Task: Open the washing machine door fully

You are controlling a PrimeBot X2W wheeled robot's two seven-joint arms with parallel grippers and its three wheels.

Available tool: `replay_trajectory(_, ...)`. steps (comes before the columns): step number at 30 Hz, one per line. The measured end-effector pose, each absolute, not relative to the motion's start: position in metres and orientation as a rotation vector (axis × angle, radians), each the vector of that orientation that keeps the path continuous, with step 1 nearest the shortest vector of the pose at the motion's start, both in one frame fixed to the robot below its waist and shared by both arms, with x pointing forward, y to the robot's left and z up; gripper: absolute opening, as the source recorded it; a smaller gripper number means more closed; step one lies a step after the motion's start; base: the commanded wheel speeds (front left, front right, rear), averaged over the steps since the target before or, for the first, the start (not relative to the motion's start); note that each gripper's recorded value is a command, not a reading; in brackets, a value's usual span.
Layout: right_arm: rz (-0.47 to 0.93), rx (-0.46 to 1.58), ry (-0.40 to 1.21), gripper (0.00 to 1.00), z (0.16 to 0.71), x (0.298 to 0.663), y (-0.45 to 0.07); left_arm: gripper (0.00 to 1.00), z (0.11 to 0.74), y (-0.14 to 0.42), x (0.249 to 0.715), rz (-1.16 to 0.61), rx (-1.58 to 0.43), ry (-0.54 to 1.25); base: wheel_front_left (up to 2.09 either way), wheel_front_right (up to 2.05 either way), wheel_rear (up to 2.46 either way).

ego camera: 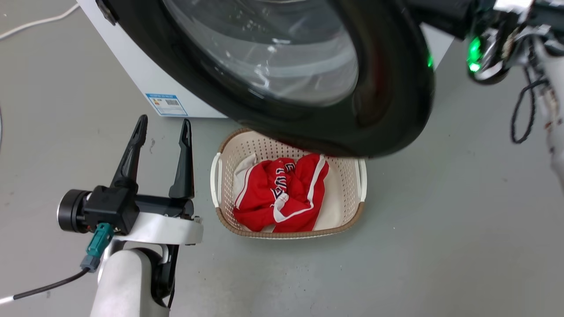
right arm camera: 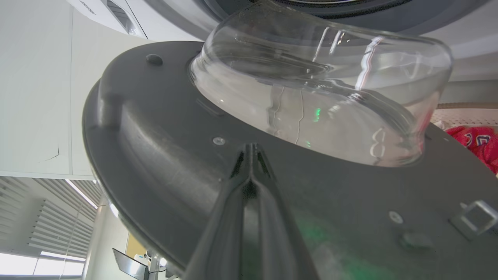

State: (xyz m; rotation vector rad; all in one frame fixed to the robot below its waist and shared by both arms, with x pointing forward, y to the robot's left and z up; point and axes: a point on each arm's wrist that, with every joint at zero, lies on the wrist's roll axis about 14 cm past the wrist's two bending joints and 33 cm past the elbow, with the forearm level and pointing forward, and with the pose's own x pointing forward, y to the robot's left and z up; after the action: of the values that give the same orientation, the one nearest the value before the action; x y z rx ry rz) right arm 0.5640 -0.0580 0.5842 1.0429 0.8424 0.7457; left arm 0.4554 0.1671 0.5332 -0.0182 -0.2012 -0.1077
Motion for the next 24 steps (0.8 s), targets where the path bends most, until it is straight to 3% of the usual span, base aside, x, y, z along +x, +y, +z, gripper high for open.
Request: replay_trajectory(24,1.168,0.939,0.932,0.00,0.594,0.443,0.051,1.00,0.550,0.170,0.421,-0.096,-0.020,-0.225,0.00,0.00,0.00)
